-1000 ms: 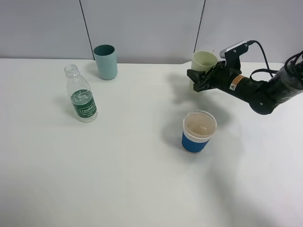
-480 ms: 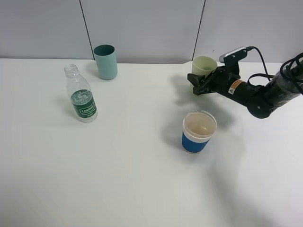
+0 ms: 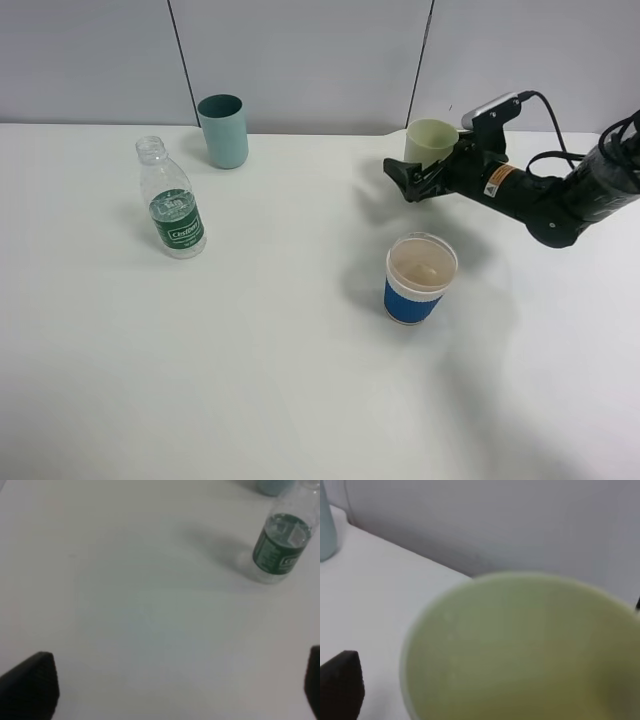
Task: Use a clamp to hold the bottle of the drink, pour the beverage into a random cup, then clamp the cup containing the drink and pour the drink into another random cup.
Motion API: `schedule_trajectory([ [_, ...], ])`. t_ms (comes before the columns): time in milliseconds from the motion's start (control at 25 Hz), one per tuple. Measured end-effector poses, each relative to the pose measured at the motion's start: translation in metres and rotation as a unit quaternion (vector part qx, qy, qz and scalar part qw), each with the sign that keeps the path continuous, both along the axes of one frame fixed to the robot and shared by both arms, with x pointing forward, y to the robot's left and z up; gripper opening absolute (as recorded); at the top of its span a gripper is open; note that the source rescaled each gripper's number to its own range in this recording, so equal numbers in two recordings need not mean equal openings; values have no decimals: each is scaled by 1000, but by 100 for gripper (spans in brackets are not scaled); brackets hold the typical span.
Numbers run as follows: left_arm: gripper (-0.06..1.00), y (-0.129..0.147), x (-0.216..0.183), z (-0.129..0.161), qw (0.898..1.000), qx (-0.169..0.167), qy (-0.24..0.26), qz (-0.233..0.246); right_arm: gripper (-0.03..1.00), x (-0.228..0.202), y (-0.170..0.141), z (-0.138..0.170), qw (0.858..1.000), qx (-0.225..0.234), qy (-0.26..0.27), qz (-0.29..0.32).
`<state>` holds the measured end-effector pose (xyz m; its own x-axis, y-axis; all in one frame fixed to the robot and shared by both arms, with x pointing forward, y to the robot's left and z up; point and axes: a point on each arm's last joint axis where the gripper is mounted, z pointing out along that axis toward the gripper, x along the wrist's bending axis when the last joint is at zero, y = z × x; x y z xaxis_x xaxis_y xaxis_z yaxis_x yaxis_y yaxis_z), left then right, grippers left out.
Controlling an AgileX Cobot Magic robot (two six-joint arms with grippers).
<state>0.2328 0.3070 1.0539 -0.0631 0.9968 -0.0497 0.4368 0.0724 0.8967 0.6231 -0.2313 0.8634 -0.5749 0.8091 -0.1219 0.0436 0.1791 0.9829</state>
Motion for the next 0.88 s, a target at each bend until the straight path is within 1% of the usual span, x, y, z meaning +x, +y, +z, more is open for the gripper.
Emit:
schedule_trajectory([
  [120, 100, 0, 0, 0, 1000, 0, 0, 0, 100, -3, -1, 21, 1000, -2, -8, -6],
  [240, 100, 0, 0, 0, 1000, 0, 0, 0, 100, -6, -4, 51, 1000, -11, -10, -19],
  [440, 100, 0, 0, 0, 1000, 0, 0, 0, 100, -14, -12, 103, 997, -36, 2, -63],
  [520, 100, 0, 0, 0, 1000, 0, 0, 0, 100, -19, -17, 123, 995, -40, 7, -95],
  [680, 100, 0, 0, 0, 1000, 0, 0, 0, 100, -28, -31, 154, 988, -37, 10, -152],
  [880, 100, 0, 0, 0, 1000, 0, 0, 0, 100, -39, -58, 174, 971, -33, 36, -234],
])
